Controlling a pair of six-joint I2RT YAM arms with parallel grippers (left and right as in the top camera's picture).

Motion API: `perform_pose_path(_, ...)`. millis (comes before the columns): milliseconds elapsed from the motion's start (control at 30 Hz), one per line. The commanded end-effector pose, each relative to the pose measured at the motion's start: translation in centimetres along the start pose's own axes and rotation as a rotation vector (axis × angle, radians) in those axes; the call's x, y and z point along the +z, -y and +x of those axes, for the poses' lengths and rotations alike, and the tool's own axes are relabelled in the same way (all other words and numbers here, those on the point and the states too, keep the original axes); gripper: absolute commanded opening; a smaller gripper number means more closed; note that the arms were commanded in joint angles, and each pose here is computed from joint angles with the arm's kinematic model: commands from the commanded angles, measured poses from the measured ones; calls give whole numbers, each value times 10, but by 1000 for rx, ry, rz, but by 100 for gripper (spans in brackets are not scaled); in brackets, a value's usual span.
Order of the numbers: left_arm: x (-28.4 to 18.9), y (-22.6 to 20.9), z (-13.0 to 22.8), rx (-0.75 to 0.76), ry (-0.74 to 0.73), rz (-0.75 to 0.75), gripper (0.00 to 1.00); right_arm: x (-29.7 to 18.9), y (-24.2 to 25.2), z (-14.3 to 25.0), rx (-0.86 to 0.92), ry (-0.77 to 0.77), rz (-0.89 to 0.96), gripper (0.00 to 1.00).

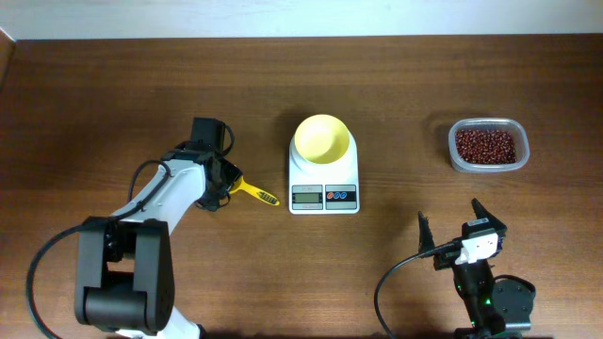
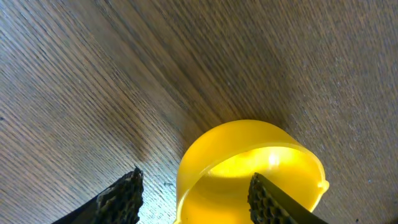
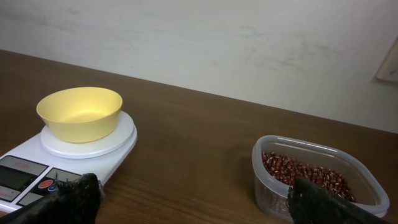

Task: Scoop item into bowl and weigh 50g on scale
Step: 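Lift the yellow scoop with the left gripper, handle pointing right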

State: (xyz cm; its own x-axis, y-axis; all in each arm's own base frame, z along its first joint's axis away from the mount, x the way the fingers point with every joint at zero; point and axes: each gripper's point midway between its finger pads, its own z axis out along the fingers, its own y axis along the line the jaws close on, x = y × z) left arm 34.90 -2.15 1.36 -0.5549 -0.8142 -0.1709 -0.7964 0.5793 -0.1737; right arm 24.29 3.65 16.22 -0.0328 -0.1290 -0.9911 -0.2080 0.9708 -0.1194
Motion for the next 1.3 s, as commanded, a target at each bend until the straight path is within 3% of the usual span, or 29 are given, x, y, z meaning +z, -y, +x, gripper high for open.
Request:
perform_pose_path(0, 5, -7, -1, -11, 11, -32, 53, 0, -1, 3, 9, -7, 2, 99)
perform_pose_path(267, 17, -13, 4, -8, -10, -66, 44, 0, -1, 3, 9, -7, 2, 99)
perform_pose_path(567, 23, -12, 6, -9, -21, -65, 1, 0, -1, 3, 9, -7, 2, 99)
perform_pose_path(767, 13, -5, 0, -11, 1, -35, 0, 0, -1, 3, 9, -7, 2, 99)
perform_pose_path(1267, -89, 46, -36, 5, 189, 286, 0, 0, -1, 3, 9, -7, 2, 99)
